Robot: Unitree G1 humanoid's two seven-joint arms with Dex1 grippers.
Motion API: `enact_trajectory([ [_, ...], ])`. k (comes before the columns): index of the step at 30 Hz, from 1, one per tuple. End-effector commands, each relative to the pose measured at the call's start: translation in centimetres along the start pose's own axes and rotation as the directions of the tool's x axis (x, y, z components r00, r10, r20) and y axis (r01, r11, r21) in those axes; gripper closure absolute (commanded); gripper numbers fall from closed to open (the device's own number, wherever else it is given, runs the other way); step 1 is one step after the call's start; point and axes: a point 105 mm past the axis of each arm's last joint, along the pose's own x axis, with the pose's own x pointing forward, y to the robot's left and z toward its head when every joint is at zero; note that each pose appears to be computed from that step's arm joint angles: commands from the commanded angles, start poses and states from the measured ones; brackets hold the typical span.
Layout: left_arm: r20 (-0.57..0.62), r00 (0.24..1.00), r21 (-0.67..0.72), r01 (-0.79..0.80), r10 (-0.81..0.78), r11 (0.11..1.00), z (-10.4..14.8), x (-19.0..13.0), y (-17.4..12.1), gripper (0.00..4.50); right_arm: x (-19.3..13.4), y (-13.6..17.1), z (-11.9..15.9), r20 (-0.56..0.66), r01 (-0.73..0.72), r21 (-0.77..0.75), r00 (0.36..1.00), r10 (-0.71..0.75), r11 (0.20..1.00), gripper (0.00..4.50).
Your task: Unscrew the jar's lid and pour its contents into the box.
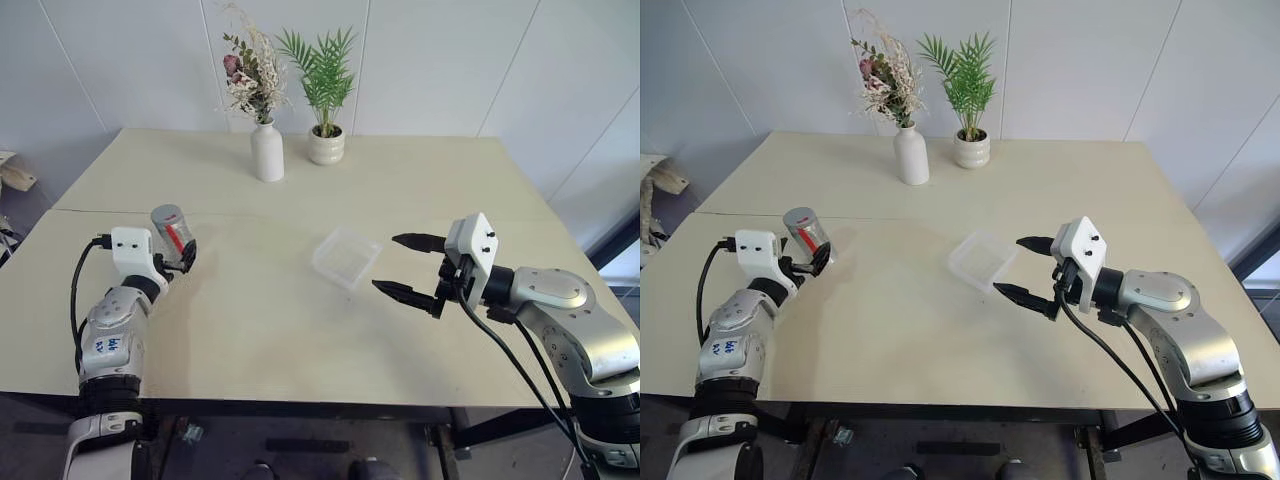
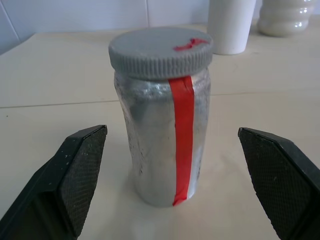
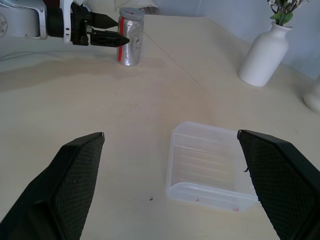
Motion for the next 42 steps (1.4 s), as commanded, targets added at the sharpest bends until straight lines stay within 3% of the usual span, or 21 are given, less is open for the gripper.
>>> enact_trajectory([
  [1, 0.051, 0.998, 0.027, -0.023, 0.022, 0.999, 1.5, 0.4, 0.7, 0.02, -0.1, 0.0, 0.8, 0.031, 0.011, -0.035, 0.999, -0.01, 0.999, 0.0],
  [22, 0.078, 0.997, 0.007, -0.002, 0.001, 1.0, 2.0, 3.3, 0.2, 0.02, -0.8, 0.5, 0.7, 0.02, 0.028, -0.03, 0.999, -0.028, 0.999, 0.0],
  [30, 0.076, 0.997, 0.002, 0.007, -0.008, 1.0, 1.8, 3.9, -0.1, 0.02, -1.0, 0.0, 2.4, 0.119, 0.057, 0.006, 0.991, -0.057, 0.998, 0.0],
  [42, 0.082, 0.997, -0.003, 0.002, -0.002, 1.0, 1.8, 4.3, -0.2, 0.02, -0.9, 0.1, 2.6, 0.109, 0.047, 0.001, 0.993, -0.047, 0.999, 0.0],
])
